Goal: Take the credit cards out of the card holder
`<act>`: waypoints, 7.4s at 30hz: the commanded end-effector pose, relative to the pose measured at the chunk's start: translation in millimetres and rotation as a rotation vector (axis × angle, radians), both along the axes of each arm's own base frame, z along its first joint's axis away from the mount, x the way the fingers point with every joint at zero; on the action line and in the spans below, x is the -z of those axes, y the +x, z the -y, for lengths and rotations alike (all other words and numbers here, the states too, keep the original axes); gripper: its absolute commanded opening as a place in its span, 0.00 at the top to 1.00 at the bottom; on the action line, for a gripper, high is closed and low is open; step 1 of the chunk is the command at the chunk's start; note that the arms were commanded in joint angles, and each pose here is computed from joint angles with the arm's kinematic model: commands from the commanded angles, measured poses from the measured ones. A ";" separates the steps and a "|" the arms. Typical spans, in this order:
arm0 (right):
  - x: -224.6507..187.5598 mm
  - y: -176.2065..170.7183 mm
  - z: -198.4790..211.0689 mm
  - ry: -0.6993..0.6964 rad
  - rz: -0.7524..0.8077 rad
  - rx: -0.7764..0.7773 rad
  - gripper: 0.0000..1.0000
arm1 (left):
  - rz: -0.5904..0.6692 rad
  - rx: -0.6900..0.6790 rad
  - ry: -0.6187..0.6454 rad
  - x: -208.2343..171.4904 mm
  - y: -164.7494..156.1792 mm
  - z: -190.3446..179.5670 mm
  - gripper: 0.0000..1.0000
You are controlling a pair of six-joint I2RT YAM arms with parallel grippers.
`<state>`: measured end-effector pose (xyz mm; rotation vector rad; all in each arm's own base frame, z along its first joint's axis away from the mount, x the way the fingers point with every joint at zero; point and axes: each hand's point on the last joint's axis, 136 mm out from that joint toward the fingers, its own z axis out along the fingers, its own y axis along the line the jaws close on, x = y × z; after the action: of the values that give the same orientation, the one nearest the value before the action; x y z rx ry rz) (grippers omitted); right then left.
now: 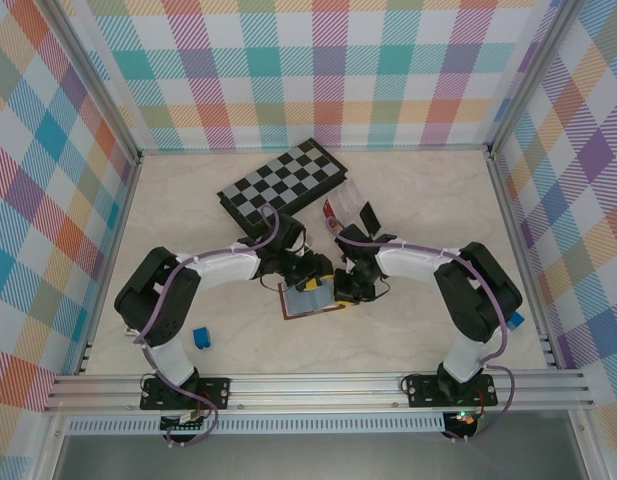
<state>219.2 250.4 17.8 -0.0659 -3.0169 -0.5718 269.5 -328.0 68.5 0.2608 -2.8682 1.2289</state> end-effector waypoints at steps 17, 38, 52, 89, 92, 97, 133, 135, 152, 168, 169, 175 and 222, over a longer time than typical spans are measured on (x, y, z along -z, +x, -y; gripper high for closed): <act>-36.3 6.6 -16.1 0.157 0.166 -0.048 0.96 | -0.074 -0.052 0.123 44.3 2.4 -11.0 0.74; 11.1 7.6 3.5 -0.032 0.070 0.001 0.97 | 0.016 -0.134 0.331 4.2 5.2 -71.3 0.66; 17.1 4.0 5.5 -0.052 0.039 0.001 0.97 | -0.049 -0.171 0.297 20.9 -11.8 -86.3 0.54; 19.5 0.1 7.5 -0.057 0.023 0.004 0.98 | -0.086 -0.059 0.164 30.8 -8.1 -39.9 0.54; 17.0 1.5 5.6 -0.046 0.029 0.003 0.97 | -0.069 -0.046 0.096 23.8 -2.1 -23.3 0.54; 5.2 3.6 4.1 -0.023 0.056 0.016 0.97 | -0.066 -0.039 0.008 16.9 4.4 -4.0 0.55; -62.4 6.5 -8.4 0.169 0.312 -0.107 0.56 | -0.021 -0.030 -0.111 -10.1 17.6 21.0 0.70; -58.8 9.6 -10.5 0.144 0.312 -0.119 0.56 | -0.020 -0.031 -0.111 -11.3 18.0 21.2 0.70; -34.8 31.6 20.0 -0.140 0.368 -0.030 0.73 | 0.001 -0.136 0.079 -24.6 25.3 -29.8 0.65; -23.9 26.5 24.3 -0.173 0.314 -0.005 0.78 | -0.077 -0.114 0.160 9.6 2.5 -55.3 0.60; -23.5 26.2 23.7 -0.172 0.313 -0.008 0.79 | -0.080 -0.109 0.156 10.7 2.3 -54.0 0.60; -22.0 25.4 22.8 -0.169 0.303 -0.007 0.79 | -0.089 -0.088 0.165 16.7 2.5 -51.2 0.60; -18.9 20.5 25.8 -0.174 0.286 -0.006 0.80 | -0.036 -0.008 0.071 -5.6 8.8 -25.3 0.80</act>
<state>244.9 225.7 39.1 0.0448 -3.3631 -0.3581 274.4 -287.4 54.6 0.3417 -2.9031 1.0051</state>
